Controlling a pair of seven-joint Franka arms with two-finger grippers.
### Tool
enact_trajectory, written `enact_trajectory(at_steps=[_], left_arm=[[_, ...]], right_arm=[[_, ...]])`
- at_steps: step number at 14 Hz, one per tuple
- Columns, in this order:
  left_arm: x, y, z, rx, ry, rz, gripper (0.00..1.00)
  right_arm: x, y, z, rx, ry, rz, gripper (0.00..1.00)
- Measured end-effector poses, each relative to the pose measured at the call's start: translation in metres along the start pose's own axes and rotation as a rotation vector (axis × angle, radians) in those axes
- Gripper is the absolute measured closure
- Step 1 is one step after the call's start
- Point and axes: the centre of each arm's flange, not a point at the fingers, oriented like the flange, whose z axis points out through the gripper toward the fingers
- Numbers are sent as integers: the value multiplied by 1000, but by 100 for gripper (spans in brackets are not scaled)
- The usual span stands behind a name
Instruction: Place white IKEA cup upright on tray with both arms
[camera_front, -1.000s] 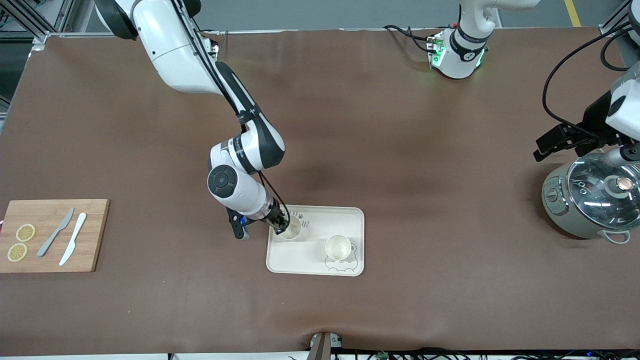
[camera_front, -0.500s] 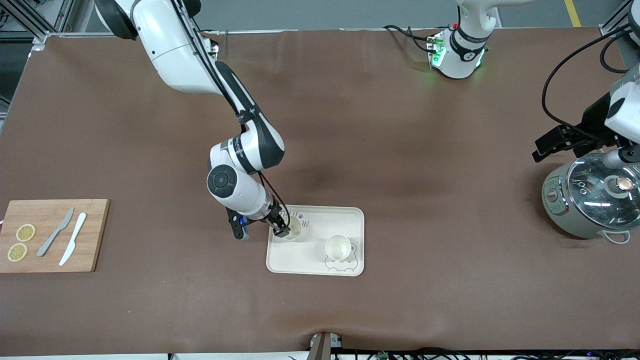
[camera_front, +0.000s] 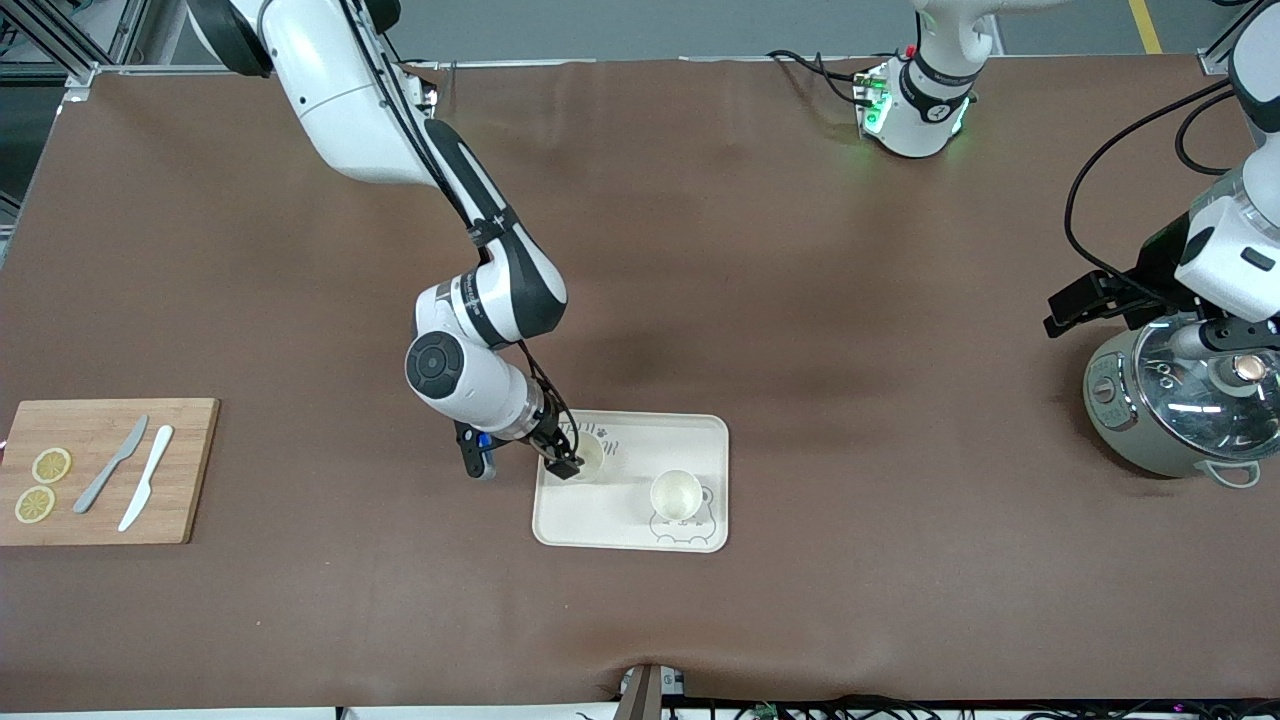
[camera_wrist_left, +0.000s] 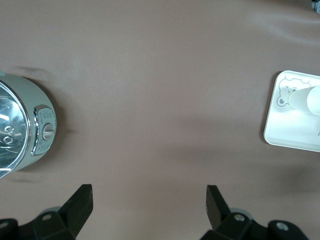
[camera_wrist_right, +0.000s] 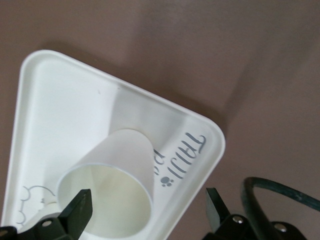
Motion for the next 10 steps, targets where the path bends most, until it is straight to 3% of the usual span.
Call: enact_trajectory(at_steps=[5, 10], left_arm=[[-3, -4, -5, 40, -15, 4, 0], [-1, -4, -12, 46, 4, 7, 0]], right_arm=[[-18, -10, -61, -49, -37, -30, 0], [-10, -31, -111, 34, -33, -72, 0]])
